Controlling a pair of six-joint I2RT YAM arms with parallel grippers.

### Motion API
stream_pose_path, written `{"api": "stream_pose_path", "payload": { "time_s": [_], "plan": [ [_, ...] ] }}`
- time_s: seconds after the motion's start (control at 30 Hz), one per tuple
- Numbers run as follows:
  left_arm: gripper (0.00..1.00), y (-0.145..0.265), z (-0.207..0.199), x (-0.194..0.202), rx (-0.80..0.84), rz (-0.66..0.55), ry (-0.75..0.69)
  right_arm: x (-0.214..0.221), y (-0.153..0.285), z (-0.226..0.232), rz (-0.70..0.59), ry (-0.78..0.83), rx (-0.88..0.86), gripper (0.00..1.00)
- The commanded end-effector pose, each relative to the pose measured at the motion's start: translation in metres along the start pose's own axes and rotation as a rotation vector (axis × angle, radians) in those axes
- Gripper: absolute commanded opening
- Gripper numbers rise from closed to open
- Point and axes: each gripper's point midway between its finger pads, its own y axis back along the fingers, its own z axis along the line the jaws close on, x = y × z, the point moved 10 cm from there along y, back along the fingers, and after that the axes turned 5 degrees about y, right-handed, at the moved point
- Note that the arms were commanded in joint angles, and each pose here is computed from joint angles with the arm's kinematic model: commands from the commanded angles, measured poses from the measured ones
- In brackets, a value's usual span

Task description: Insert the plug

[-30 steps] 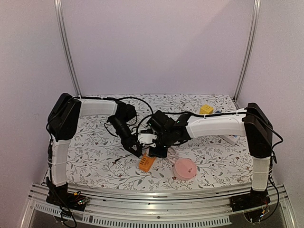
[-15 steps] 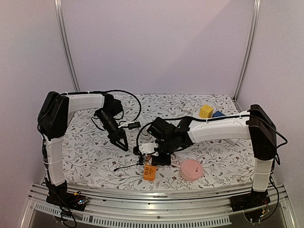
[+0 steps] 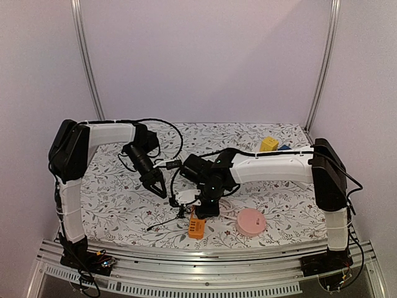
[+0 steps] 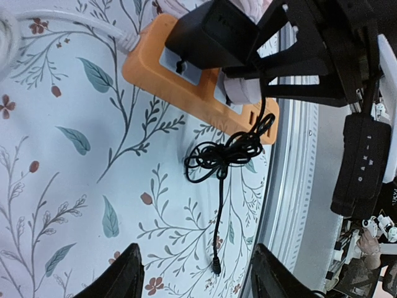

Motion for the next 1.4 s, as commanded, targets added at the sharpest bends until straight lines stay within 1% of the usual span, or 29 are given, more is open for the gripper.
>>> {"api": "stream_pose_path", "payload": {
  "time_s": [0.0, 0.13, 0.23, 0.33, 0.43, 0.47, 0.5, 0.63, 0.73, 0.9, 1.07, 1.17, 1.2, 1.3, 1.33, 1.37],
  "plan": [
    [0.59, 0.006, -0.005, -0.001, -0.011, -0.028, -0.016, 0.046, -0.067, 0.029, 0.345, 0.000, -0.121, 0.00],
    [0.59, 0.004, 0.000, -0.002, -0.008, -0.025, 0.002, 0.056, -0.083, 0.038, 0.425, -0.002, -0.146, 0.00],
    [0.59, 0.003, 0.002, -0.002, -0.007, -0.021, 0.013, 0.061, -0.087, 0.042, 0.437, -0.018, -0.154, 0.01],
    [0.59, 0.004, 0.000, -0.001, -0.015, -0.018, 0.009, 0.059, -0.080, 0.039, 0.419, -0.040, -0.107, 0.11],
    [0.59, 0.008, -0.004, -0.001, -0.033, -0.015, 0.001, 0.049, -0.063, 0.033, 0.370, -0.058, -0.062, 0.32],
    [0.59, 0.009, -0.005, -0.001, -0.039, -0.015, -0.003, 0.044, -0.055, 0.031, 0.344, -0.060, -0.042, 0.38],
    [0.59, 0.011, -0.006, -0.001, -0.046, -0.014, -0.006, 0.040, -0.049, 0.029, 0.325, -0.065, -0.027, 0.41],
    [0.59, 0.019, -0.012, -0.002, -0.082, -0.003, -0.012, 0.021, -0.019, 0.024, 0.246, -0.067, 0.052, 0.46],
    [0.59, 0.028, -0.018, -0.002, -0.111, 0.007, -0.022, 0.007, 0.001, 0.026, 0.195, -0.050, 0.091, 0.47],
    [0.59, 0.043, -0.029, 0.001, -0.142, -0.026, -0.040, -0.009, 0.035, 0.026, 0.102, -0.064, 0.138, 0.50],
    [0.59, 0.050, -0.032, 0.002, -0.153, -0.056, -0.032, -0.021, 0.072, 0.027, -0.054, -0.079, 0.135, 0.50],
    [0.59, 0.052, -0.033, 0.002, -0.151, -0.064, -0.023, -0.022, 0.087, 0.029, -0.112, -0.083, 0.133, 0.48],
    [0.59, 0.052, -0.034, 0.003, -0.151, -0.063, -0.024, -0.021, 0.089, 0.029, -0.120, -0.086, 0.132, 0.45],
    [0.59, 0.057, -0.033, 0.006, -0.174, -0.078, -0.026, -0.018, 0.088, 0.027, -0.130, -0.103, 0.137, 0.23],
    [0.59, 0.059, -0.032, 0.007, -0.186, -0.087, -0.022, -0.017, 0.084, 0.023, -0.128, -0.115, 0.139, 0.18],
    [0.59, 0.063, -0.029, 0.007, -0.201, -0.101, -0.018, -0.016, 0.080, 0.019, -0.125, -0.131, 0.144, 0.15]
  ]
}}
